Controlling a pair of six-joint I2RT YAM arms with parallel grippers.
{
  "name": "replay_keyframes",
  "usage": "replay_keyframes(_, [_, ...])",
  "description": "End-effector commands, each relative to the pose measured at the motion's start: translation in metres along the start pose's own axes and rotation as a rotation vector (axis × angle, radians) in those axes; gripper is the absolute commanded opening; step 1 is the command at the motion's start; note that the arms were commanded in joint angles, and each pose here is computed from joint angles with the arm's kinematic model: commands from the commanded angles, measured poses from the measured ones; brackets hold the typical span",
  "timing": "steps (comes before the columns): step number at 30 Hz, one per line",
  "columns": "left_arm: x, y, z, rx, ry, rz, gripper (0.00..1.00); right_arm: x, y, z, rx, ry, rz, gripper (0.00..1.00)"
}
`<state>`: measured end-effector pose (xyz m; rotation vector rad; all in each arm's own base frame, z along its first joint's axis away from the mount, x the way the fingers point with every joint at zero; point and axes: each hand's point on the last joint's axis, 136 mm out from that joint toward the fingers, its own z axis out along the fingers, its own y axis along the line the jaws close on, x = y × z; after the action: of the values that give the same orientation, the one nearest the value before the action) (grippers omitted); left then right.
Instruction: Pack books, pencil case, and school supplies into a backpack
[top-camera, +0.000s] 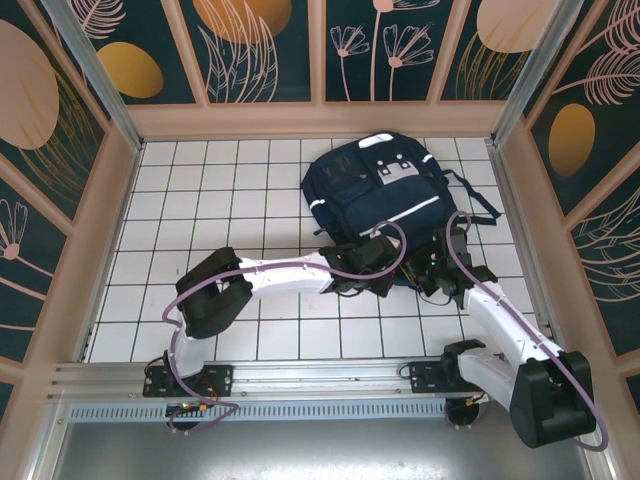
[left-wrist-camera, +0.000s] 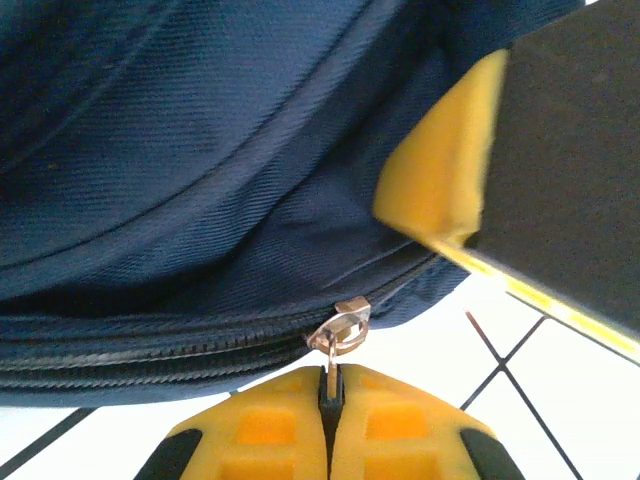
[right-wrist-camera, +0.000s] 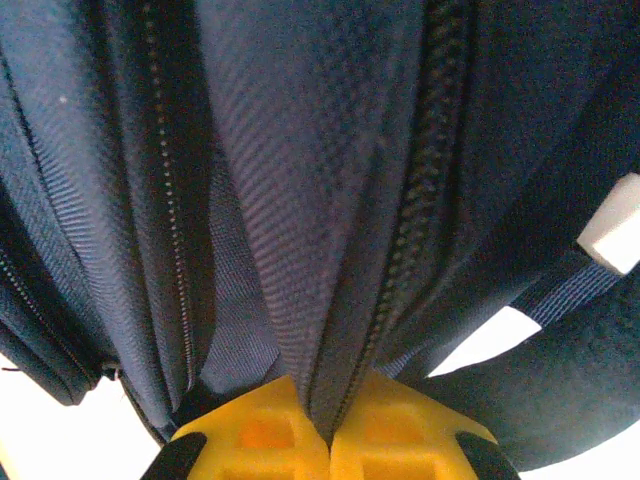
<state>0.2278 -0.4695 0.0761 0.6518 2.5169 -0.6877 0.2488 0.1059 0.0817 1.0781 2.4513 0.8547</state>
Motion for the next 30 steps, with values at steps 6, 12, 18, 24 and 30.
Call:
replay_keyframes(6, [-0.001,0.103,-0.031,-0.302,-0.019,-0.122,0.00,-0.035,-0.020,-0.022,0.067,-0.147,-0.001,0.00])
replay_keyframes(12, [-0.013,0.189,-0.050,-0.480,-0.025,-0.190,0.00,-0.038,-0.027,-0.025,0.071,-0.140,-0.008,0.00])
replay_keyframes(18, [-0.046,0.272,-0.049,-0.588,-0.049,-0.284,0.00,-0.041,-0.026,-0.028,0.061,-0.140,-0.015,0.00])
replay_keyframes(24, [-0.066,0.313,-0.045,-0.642,-0.059,-0.365,0.00,-0.041,-0.025,-0.029,0.054,-0.138,-0.021,0.00])
replay_keyframes(30, [-0.050,0.319,-0.068,-0.684,-0.077,-0.364,0.00,-0.026,0.006,-0.014,-0.116,-0.032,-0.067,0.03])
